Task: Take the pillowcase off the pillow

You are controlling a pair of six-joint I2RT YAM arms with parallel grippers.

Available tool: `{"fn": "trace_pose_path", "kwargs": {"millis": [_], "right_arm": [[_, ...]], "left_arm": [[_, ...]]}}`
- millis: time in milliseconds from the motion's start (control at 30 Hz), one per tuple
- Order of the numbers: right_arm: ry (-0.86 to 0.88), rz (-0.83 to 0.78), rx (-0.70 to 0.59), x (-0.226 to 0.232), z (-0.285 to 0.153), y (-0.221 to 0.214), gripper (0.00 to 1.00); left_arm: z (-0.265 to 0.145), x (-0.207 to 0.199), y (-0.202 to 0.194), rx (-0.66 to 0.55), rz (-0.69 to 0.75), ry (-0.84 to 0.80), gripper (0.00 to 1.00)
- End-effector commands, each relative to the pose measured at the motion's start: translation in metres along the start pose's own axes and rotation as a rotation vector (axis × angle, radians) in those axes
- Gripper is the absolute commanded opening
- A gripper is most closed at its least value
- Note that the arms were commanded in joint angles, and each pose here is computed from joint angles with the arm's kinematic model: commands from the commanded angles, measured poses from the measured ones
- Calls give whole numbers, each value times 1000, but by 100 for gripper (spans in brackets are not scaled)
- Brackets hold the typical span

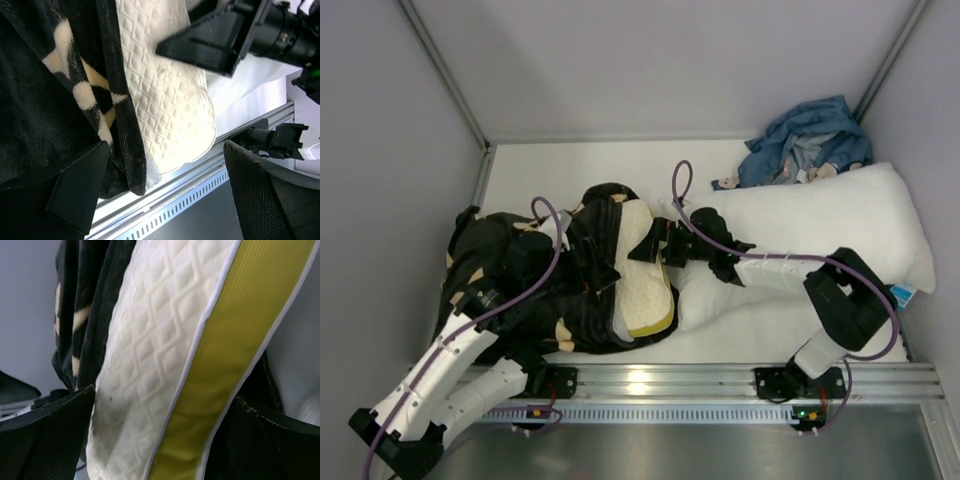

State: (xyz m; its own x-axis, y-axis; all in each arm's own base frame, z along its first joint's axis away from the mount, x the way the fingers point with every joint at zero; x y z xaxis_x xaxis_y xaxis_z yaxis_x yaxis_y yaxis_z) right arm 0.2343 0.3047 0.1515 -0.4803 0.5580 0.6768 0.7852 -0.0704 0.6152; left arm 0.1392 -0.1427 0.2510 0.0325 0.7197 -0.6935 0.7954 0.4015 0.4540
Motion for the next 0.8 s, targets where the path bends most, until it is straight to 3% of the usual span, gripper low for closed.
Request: {"fn": "trace_pose_path", "kwargs": {"millis": [0,100,367,400,467,500,567,600,667,700,767], "right_arm": [[169,-16,-179,14,12,54,99],[248,13,-204,8,24,70,99],[125,15,-93,-26,82,85,99],[128,9,-95,-23,85,89,95],[106,4,-76,-29,90,87,84],[103,-5,-81,-29,90,89,68],[100,-36,-90,-29,87,90,48],[96,-45,-94,-28,86,91,26],[101,-86,-107,-22,79,96,6],[105,-95,-103,-21,75,93,0],[127,-140,-121,-12,60,93,0]], "left_arm": [[-2,-2,-2,11,-6,-17,99],[-4,-2,-2,10,-5,-12,99],[-5,1,-6,14,-29,-13,99],[-6,1,-7,18,-33,-18,99],[-6,3,-8,12,-40,-16,99],[-7,5,-8,7,-43,-11,99],[-6,7,-8,0,-52,8,99],[-6,7,-7,0,-55,11,99],[-4,7,-7,6,-64,28,99],[-5,5,-5,2,-63,26,99],[-4,3,0,-4,-50,40,99]]}}
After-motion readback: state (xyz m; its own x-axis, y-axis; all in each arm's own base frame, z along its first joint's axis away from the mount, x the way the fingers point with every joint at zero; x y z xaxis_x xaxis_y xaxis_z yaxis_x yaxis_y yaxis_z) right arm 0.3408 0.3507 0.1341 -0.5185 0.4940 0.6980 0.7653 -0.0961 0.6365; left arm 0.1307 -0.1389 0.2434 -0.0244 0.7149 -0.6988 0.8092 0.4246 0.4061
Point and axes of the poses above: each gripper's point midway between its finger pads, its own z axis out along the fingers, its own x axis along the line the jaws close on, y = z × x, the point moved 6 cm from there along -z, back along the fingers, and after that the axes turned 10 degrees about -z, right-handed, at the moved point
